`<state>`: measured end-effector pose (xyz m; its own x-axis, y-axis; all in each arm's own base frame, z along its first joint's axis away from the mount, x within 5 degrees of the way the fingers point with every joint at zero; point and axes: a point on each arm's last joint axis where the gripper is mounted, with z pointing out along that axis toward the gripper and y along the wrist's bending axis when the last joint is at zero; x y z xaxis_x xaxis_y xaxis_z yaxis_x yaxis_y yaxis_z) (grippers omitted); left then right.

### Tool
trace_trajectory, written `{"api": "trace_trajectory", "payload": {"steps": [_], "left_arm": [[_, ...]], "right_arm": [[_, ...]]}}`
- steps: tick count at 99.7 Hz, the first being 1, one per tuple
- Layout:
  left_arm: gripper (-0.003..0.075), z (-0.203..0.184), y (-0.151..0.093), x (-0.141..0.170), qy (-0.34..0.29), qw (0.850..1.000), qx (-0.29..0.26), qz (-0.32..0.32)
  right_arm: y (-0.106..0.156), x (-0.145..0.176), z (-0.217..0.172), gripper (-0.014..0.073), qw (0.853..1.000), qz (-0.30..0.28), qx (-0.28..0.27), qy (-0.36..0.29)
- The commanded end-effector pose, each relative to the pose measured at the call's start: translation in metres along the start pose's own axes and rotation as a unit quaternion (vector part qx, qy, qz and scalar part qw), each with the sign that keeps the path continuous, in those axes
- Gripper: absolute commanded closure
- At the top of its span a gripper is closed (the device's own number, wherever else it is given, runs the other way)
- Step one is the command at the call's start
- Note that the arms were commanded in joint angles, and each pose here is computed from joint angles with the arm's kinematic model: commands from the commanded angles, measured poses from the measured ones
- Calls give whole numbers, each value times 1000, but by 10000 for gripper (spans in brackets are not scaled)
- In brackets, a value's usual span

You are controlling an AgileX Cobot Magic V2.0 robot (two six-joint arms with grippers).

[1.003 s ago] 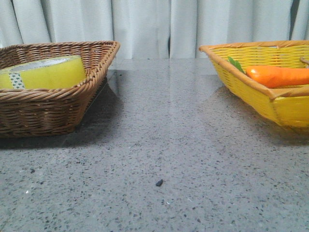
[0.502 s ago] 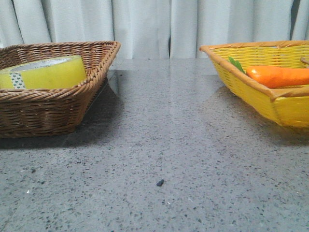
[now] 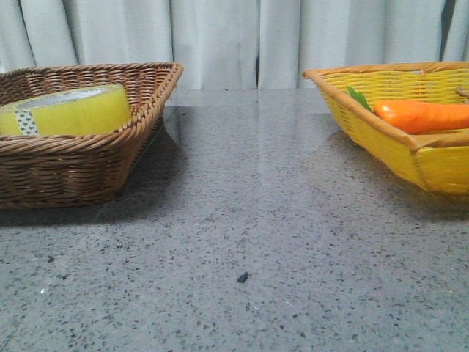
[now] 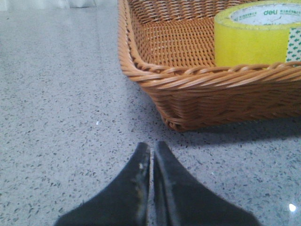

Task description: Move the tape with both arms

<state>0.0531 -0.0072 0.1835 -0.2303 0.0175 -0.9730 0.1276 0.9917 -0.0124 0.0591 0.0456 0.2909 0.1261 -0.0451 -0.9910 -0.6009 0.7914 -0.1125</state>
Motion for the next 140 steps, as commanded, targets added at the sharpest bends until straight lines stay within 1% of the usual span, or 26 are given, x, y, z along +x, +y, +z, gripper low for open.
{"api": "trace_trajectory", "payload": {"steps": [1,56,63,64,69,78,84,100,115,116,129,140], "left_arm": [[741,-1,0,-3,-39,999,1,-6],[741,-1,0,-3,-39,999,1,-6],[741,-1,0,-3,-39,999,1,-6],[741,-1,0,-3,-39,999,1,-6],[741,-1,0,-3,-39,999,1,-6],[741,-1,0,-3,-39,999,1,-6],[741,-1,0,-3,-39,999,1,-6],[741,-1,0,-3,-39,999,1,-6],[741,-1,0,-3,-39,999,1,-6],[741,-1,0,-3,-39,999,1,-6],[741,-1,0,-3,-39,999,1,-6],[741,-1,0,-3,-39,999,1,-6]], "right_arm": [[-2,-16,0,662,999,-5,7,-50],[-2,-16,0,662,999,-5,7,-50],[-2,-13,-1,662,999,-5,6,-47],[-1,-6,0,662,999,-5,6,-43],[-1,-1,0,662,999,-5,8,-44],[-2,8,-3,662,997,-7,27,-65],[-3,20,-3,662,996,-10,43,-74],[-10,48,-7,662,989,-23,113,-89],[-13,67,-15,662,984,-30,159,-74],[-13,69,-15,662,984,-29,162,-63],[-16,73,-21,662,979,-31,199,-38],[-19,82,-25,662,972,-26,233,7]]}}
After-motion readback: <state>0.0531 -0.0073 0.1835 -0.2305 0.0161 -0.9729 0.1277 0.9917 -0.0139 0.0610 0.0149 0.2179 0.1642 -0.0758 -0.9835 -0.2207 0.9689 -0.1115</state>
